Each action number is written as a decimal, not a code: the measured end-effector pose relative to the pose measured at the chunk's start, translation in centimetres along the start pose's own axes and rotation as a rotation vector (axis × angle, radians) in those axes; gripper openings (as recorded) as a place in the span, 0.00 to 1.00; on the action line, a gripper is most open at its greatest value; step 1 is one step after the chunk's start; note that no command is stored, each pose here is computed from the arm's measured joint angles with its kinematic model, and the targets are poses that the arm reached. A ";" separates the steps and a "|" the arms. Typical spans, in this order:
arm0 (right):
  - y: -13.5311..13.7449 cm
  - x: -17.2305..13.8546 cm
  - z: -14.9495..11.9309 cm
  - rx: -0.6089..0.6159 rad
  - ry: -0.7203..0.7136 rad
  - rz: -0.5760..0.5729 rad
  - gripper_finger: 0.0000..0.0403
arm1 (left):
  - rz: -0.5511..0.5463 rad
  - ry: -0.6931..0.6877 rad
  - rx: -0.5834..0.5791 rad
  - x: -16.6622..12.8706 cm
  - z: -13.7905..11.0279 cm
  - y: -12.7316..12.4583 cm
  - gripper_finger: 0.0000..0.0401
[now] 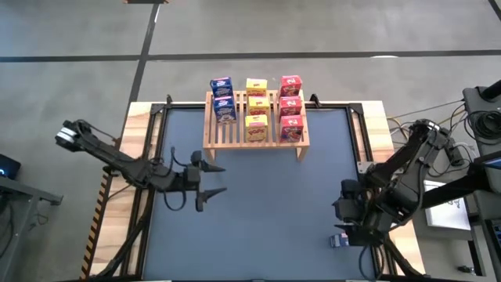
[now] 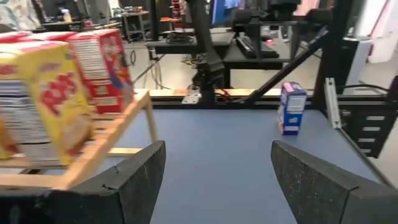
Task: Stack cereal on shelf
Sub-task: Put the blue cereal box on the shelf aligned with the other blue cereal boxes
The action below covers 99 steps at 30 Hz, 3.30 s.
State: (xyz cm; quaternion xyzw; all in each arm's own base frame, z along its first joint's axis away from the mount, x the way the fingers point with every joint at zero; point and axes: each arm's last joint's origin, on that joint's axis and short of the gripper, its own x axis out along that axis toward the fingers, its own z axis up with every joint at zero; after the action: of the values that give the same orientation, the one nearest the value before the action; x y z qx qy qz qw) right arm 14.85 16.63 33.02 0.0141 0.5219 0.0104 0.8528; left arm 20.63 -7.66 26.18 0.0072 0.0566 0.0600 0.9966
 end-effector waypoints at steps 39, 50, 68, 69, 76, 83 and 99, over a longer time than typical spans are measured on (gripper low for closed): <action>-0.4 -1.2 -0.7 -0.014 0.050 0.098 0.73 | 0.013 -0.020 -0.091 2.4 -1.9 -2.4 0.68; 0.1 -1.3 -1.1 0.051 0.122 0.154 0.73 | 0.015 -0.020 -0.101 2.4 -1.9 -2.3 0.68; 2.3 -0.4 -2.3 0.084 0.173 0.133 0.73 | 0.015 -0.020 -0.101 2.4 -1.9 -2.3 0.68; 2.5 -0.3 -2.3 0.089 0.178 0.128 0.74 | 0.016 -0.020 -0.100 2.4 -1.9 -2.3 0.68; 4.3 2.2 -2.6 0.099 0.231 0.034 0.88 | 0.016 -0.019 -0.100 2.4 -1.9 -2.3 0.68; 5.8 4.2 -3.0 0.062 0.324 0.011 0.94 | 0.015 -0.020 -0.110 2.4 -1.9 -2.3 0.68; 5.8 6.6 -5.1 0.073 0.309 0.029 0.94 | 0.015 -0.016 -0.124 2.4 -1.9 -2.3 0.68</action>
State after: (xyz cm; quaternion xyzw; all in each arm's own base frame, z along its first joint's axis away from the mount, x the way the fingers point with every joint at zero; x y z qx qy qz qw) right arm 13.26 22.74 25.07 0.0507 0.6468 0.0057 0.7609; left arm 23.08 -9.66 23.92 -0.0537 0.0446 0.0708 0.9950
